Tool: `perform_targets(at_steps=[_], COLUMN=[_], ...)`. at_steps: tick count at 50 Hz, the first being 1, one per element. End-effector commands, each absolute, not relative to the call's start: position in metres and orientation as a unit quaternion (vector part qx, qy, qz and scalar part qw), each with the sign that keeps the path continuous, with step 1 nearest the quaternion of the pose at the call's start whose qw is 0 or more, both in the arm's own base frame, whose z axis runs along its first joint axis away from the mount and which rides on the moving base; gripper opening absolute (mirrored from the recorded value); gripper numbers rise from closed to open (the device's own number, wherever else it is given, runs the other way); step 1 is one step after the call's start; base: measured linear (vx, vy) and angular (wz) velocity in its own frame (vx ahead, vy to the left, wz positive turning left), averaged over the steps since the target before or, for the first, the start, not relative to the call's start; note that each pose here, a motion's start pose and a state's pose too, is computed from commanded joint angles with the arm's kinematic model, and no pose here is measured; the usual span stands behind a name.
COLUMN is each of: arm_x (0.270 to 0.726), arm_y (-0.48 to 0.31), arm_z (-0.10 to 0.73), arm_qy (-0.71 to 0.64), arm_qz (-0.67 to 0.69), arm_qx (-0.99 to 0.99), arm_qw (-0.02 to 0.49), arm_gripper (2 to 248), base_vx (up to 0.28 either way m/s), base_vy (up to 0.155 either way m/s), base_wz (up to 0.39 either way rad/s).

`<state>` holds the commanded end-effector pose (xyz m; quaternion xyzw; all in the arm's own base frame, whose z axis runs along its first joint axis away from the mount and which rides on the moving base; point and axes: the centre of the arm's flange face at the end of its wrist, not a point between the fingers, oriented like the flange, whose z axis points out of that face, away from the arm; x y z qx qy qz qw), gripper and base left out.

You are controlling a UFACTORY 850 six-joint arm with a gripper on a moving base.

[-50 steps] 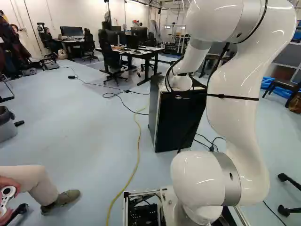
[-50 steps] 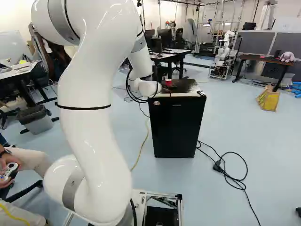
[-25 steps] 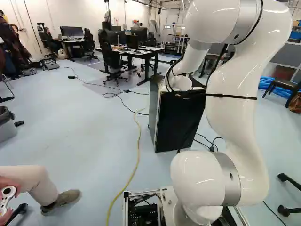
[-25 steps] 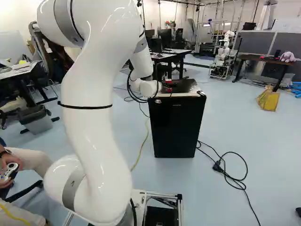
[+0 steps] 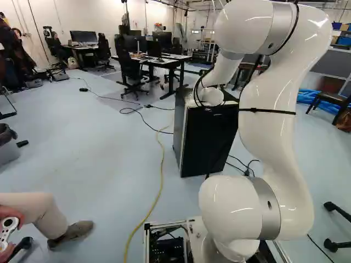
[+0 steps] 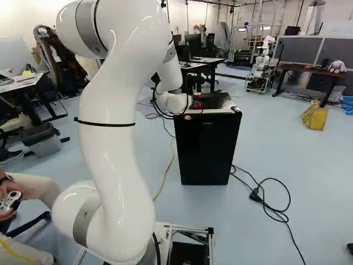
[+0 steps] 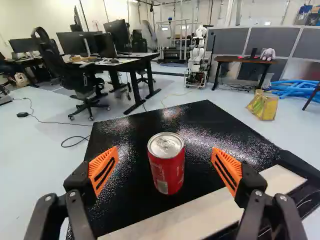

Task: Grab a drink from the fridge

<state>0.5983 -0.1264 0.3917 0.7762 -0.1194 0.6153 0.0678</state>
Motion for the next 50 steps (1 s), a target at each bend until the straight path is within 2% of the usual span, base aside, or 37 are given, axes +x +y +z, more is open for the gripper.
perform_targets(at_steps=[7, 8, 12, 13, 17, 18, 22, 23, 28, 29, 50], arm_x=[0.5985, 0.5985, 0.5985, 0.5985, 0.5985, 0.5985, 0.5985, 0.5985, 0.5985, 0.5985, 0.5982], arm_y=[-0.1266, -0.1266, -0.1266, -0.1266, -0.1266, -0.1266, -0.1266, -0.1266, -0.1266, -0.1266, -0.1265], arm_z=[0.3917, 0.3917, 0.3917, 0.3917, 0.3917, 0.3917, 0.3917, 0.3917, 0.3917, 0.3917, 0.3961], arm_qy=[-0.12, -0.12, -0.12, -0.12, -0.12, -0.12, -0.12, -0.12, -0.12, -0.12, -0.119], arm_qz=[0.615, 0.615, 0.615, 0.615, 0.615, 0.615, 0.615, 0.615, 0.615, 0.615, 0.618], arm_qx=[0.776, 0.776, 0.776, 0.776, 0.776, 0.776, 0.776, 0.776, 0.776, 0.776, 0.774], arm_qw=[0.068, 0.068, 0.068, 0.068, 0.068, 0.068, 0.068, 0.068, 0.068, 0.068, 0.068], arm_gripper=[247, 215, 215, 177, 177, 139, 139, 103, 103, 90, 90], base_vx=[0.0, 0.0, 0.0, 0.0, 0.0, 0.0, 0.0, 0.0, 0.0, 0.0, 0.0], base_vy=[0.0, 0.0, 0.0, 0.0, 0.0, 0.0, 0.0, 0.0, 0.0, 0.0, 0.0], base_wz=[0.0, 0.0, 0.0, 0.0, 0.0, 0.0, 0.0, 0.0, 0.0, 0.0, 0.0])
